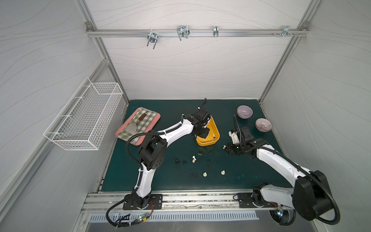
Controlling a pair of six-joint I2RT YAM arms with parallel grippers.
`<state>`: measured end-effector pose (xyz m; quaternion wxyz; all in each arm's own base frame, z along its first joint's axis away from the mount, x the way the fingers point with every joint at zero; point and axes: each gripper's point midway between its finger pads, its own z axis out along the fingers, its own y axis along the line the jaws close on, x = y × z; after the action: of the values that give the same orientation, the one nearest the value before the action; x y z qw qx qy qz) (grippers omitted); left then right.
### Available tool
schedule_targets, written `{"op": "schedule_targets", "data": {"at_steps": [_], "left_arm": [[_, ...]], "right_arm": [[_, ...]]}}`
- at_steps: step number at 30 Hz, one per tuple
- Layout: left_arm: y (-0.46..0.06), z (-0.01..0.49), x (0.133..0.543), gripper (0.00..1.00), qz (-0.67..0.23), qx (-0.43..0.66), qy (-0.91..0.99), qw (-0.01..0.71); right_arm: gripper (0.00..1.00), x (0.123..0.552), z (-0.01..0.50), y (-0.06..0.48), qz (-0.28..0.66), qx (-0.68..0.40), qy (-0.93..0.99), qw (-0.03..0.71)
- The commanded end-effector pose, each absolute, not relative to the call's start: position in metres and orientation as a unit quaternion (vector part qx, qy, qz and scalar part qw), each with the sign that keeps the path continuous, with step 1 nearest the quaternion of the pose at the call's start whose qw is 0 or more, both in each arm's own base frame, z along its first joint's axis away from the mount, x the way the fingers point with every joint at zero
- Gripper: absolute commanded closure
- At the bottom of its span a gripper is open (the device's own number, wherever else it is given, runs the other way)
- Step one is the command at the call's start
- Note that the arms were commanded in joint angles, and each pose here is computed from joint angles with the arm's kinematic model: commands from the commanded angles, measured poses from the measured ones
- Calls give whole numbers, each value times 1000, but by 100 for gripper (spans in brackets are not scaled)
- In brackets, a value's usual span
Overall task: Put the chess pieces into the storage box
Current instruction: Place the chess piece in the storage box.
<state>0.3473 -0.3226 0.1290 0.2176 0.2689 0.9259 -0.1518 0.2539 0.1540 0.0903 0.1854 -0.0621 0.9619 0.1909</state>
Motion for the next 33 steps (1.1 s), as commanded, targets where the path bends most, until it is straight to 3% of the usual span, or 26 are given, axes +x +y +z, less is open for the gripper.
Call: {"op": "schedule_targets", "data": {"at_steps": [1,20,33], "left_arm": [[-335,136,354,95,-160,282,919,225],[-348,111,369,94,-152,276,928,200],[-349,107,371,79,-148,276,929,195]], "right_arm": [[76,247,91,148,188,-55,963,185],[76,247,87,151,194,-71,961,181],[76,249,90,149,195,-71,960,186]]}}
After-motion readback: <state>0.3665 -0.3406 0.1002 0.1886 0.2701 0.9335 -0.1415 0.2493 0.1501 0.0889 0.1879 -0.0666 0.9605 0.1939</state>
